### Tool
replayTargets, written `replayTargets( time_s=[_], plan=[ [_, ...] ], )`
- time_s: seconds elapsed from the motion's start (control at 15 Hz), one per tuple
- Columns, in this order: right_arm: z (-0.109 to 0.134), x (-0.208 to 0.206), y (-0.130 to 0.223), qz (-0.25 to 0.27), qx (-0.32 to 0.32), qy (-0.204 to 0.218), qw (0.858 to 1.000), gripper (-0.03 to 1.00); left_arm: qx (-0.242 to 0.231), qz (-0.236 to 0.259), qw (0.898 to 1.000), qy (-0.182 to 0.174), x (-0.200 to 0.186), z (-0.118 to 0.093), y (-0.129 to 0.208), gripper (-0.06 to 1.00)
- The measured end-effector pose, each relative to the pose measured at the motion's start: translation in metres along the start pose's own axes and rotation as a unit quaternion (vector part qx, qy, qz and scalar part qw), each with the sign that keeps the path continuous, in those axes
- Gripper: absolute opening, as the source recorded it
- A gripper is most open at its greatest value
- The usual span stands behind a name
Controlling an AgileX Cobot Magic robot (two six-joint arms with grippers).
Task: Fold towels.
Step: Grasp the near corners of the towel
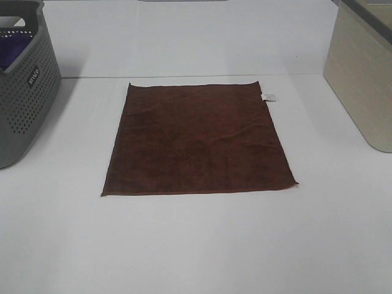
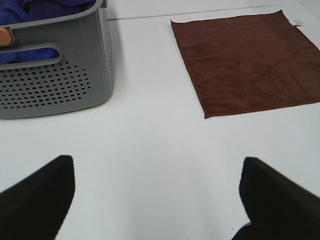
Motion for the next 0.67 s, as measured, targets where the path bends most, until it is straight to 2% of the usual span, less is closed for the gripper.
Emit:
replayTargets(
  time_s=[0.67],
  plan=[
    [0.0,0.0,0.0,0.0,0.0,0.0,1.0,0.85,0.0,0.0,1.0,0.0,0.0,0.0,0.0,0.85]
  ],
)
Point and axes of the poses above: a point on each arm's last joint axis where the gripper is mounted, x pointing out along that axis toward the gripper, z along the wrist's bending axis when the last joint is at zero, y = z × x, the point moved 7 cm from there along x, pointing out along that axis toward the gripper, and after that the axes turned 14 degrees about x, right-handed, at the moved point
